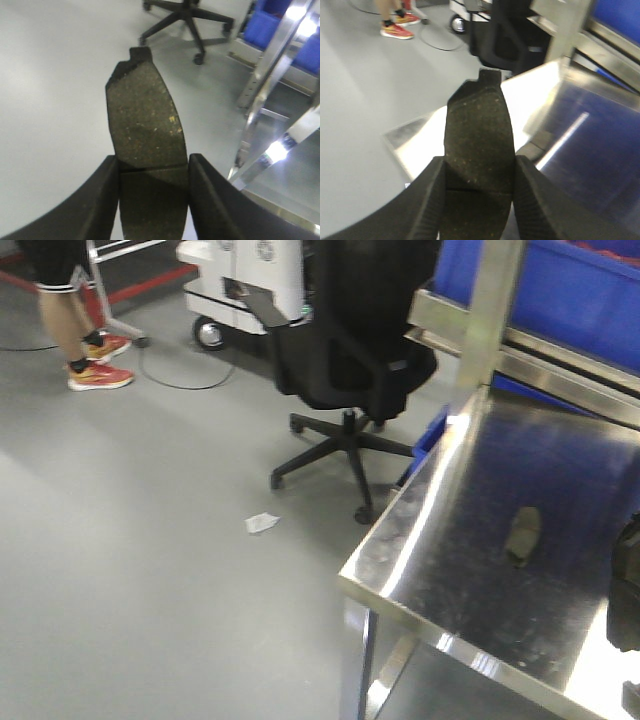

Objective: Move and align brake pads A on conveyor
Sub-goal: 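Turn the base away from the table carrying both brake pads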

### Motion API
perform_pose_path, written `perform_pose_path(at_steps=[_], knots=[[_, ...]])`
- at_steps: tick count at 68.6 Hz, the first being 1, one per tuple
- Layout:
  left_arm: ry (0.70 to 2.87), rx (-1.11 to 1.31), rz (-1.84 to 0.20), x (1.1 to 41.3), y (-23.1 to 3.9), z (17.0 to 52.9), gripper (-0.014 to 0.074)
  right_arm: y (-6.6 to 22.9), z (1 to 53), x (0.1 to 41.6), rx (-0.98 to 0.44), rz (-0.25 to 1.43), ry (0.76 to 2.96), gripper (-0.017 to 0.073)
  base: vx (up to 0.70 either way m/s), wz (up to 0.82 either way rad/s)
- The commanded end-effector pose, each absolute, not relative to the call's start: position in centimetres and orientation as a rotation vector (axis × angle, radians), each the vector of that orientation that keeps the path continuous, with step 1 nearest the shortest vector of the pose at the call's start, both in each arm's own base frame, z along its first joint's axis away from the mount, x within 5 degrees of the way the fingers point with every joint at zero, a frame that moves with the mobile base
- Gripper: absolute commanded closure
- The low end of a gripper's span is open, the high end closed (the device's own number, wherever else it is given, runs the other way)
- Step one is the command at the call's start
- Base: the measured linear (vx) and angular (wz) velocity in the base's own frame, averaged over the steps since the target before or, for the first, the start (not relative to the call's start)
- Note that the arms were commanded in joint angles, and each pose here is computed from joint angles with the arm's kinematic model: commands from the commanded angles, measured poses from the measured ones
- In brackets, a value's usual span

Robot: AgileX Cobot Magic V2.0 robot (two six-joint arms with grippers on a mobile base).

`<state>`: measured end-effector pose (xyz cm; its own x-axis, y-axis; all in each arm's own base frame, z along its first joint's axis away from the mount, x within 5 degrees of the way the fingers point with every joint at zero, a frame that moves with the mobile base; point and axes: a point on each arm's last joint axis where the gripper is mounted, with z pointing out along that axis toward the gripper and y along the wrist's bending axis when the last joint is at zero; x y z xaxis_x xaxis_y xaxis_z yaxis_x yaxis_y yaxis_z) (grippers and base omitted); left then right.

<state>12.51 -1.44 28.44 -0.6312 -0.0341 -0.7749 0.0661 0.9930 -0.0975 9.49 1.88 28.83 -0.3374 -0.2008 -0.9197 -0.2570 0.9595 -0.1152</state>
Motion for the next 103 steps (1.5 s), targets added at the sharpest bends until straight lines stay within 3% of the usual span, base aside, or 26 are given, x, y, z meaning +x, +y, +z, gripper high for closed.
perform_pose_path(at_steps=[1,103], knots=[[2.141,0.017,-0.159,12.95,-1.54,30.01,0.0535,1.70,30.56,9.78,-0.287,0.042,1.819,0.0562,-0.11,0.47],[2.141,0.017,-0.159,12.95,-1.54,30.01,0.0535,1.73,30.43,9.74,-0.293,0.046,1.833,0.0562,0.03,0.51]])
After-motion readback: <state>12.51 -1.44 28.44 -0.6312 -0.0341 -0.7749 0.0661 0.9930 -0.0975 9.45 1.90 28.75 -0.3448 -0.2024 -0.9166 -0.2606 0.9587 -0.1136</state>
